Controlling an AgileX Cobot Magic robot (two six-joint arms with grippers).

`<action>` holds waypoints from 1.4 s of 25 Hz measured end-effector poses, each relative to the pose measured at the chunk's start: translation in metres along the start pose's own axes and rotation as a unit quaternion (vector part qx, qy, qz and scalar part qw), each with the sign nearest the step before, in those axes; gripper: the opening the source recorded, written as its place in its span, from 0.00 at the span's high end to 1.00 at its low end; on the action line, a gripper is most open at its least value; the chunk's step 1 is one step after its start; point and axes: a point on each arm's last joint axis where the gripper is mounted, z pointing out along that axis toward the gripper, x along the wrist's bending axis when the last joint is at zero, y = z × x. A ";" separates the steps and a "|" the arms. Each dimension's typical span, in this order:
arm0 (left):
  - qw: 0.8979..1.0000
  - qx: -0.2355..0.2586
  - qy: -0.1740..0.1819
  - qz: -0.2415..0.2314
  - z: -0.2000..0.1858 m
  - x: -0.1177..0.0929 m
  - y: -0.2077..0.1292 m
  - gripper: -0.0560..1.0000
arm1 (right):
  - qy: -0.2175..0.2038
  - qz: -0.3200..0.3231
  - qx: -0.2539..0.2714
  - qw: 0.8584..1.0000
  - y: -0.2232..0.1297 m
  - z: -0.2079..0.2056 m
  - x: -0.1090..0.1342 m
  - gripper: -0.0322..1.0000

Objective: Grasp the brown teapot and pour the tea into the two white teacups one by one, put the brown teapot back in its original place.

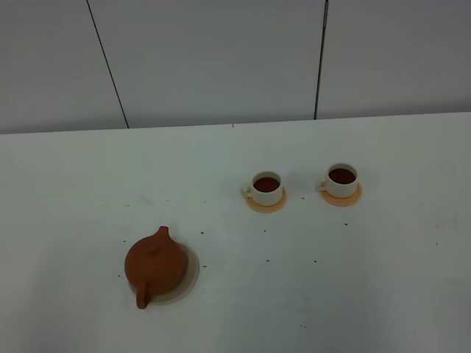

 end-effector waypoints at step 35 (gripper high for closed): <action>0.987 -0.150 -0.040 0.037 -0.029 0.002 -0.032 0.44 | 0.000 0.000 0.000 1.000 0.000 0.000 0.000 0.74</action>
